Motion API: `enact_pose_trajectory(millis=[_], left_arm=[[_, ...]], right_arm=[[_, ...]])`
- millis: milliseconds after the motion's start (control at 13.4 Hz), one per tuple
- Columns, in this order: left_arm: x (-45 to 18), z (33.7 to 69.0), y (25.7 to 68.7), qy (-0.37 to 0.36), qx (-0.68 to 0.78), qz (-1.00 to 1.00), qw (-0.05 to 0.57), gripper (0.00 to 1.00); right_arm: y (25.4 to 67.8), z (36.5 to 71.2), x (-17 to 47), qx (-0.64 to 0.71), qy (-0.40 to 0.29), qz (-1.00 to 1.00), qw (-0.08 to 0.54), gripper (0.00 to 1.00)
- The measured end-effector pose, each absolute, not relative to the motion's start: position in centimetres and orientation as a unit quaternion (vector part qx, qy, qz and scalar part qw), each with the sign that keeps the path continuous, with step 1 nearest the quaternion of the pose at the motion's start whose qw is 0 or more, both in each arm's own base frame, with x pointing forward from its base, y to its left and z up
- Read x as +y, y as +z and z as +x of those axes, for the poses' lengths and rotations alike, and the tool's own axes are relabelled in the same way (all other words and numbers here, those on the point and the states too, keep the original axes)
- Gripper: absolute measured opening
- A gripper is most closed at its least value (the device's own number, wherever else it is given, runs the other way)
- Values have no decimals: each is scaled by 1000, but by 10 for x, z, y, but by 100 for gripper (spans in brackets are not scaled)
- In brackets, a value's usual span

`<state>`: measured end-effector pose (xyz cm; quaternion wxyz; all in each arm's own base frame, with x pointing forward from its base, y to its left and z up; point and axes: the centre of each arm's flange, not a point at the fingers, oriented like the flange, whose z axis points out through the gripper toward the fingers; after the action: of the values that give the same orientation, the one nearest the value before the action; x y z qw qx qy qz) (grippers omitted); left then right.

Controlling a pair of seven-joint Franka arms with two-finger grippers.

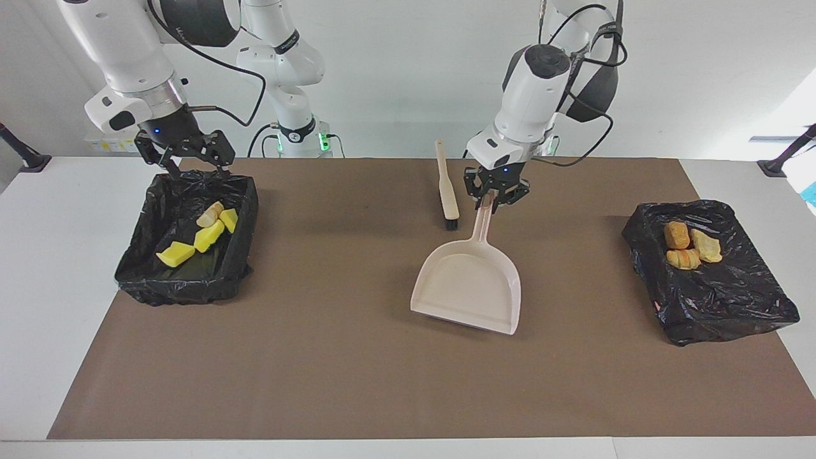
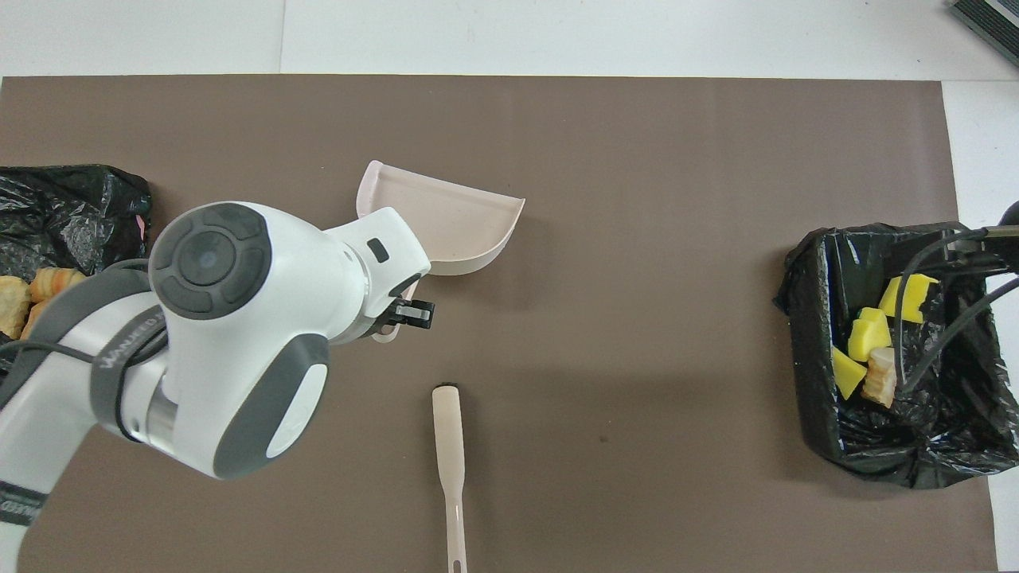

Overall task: Sweep and dump trash in bin
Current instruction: 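Set the emptied dustpan down on the table center with the left gripper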

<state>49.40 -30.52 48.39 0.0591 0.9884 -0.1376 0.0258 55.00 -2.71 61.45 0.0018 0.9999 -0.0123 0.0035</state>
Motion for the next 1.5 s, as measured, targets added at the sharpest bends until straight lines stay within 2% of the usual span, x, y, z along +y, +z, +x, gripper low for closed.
enact_pose_trajectory(millis=[300,973,1048,1273,1423,1498], left_arm=[[-342,484,424,23,-104,992,73,33],[-348,475,392,11,-55,996,71,33],[-344,477,390,9,-50,996,69,40],[-332,482,389,-1,-33,998,62,77],[-307,497,410,10,-14,998,61,100],[-284,508,429,21,-8,998,58,100]], right_arm=[[614,550,-27,-12,4,1000,2,100],[614,550,-27,-12,4,1000,2,100],[614,550,-27,-12,4,1000,2,100],[614,550,-27,-12,4,1000,2,100],[614,550,-27,-12,4,1000,2,100],[614,550,-27,-12,4,1000,2,100]])
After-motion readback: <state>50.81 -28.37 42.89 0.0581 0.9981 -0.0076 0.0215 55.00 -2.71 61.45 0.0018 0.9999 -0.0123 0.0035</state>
